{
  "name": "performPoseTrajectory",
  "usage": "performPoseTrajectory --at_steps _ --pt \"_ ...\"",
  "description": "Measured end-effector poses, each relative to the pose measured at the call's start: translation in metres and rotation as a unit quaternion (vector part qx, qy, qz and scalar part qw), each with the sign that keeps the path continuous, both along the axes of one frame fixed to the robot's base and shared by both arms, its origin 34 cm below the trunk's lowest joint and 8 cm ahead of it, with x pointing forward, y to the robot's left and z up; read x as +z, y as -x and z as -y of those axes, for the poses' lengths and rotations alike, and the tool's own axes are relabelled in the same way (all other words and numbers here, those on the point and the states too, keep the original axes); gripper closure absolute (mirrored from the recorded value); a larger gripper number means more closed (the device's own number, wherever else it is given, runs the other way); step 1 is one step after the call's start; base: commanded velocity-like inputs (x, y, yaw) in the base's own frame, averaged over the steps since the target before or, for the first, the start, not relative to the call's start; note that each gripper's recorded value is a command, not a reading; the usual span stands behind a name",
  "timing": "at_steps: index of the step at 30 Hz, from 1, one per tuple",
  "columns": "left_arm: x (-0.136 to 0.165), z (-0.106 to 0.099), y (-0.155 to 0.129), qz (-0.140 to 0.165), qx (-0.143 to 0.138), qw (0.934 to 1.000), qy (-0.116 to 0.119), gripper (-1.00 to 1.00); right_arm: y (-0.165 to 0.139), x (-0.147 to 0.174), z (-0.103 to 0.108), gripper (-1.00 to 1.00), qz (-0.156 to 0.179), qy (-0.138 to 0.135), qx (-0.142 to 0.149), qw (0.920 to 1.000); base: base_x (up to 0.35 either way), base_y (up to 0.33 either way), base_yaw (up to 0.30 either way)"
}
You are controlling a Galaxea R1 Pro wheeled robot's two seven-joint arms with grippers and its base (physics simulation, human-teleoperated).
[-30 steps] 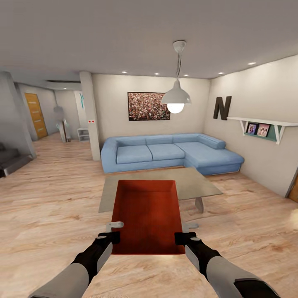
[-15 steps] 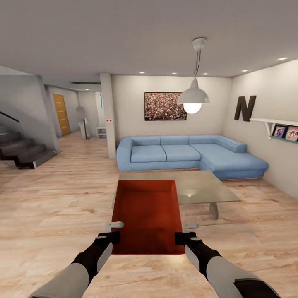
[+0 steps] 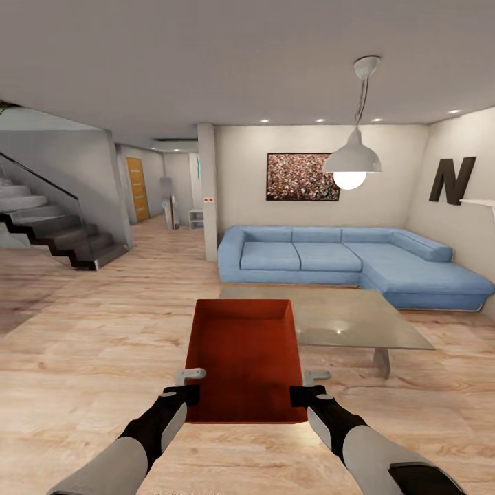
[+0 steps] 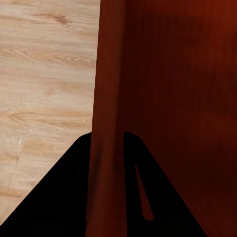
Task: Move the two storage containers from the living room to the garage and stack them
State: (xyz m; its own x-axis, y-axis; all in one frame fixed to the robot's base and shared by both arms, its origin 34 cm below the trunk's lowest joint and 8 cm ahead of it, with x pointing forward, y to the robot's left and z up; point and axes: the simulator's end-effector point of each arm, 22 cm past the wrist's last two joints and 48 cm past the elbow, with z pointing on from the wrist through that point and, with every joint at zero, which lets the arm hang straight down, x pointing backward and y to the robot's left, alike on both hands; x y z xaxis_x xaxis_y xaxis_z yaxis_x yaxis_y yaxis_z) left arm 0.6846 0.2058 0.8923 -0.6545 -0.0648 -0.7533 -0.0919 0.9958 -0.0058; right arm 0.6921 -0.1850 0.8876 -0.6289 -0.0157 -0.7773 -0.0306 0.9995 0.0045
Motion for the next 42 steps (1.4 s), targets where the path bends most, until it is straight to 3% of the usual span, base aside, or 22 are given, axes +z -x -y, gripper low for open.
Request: performPoseTrajectory --at_steps 42 --pt "-0.0001 0.0000 0.0000 0.000 0.000 1.0000 0.000 1.00 0.0000 0.0000 0.0000 1.00 0.000 0.000 0.000 1.0000 0.000 -0.100 0.268"
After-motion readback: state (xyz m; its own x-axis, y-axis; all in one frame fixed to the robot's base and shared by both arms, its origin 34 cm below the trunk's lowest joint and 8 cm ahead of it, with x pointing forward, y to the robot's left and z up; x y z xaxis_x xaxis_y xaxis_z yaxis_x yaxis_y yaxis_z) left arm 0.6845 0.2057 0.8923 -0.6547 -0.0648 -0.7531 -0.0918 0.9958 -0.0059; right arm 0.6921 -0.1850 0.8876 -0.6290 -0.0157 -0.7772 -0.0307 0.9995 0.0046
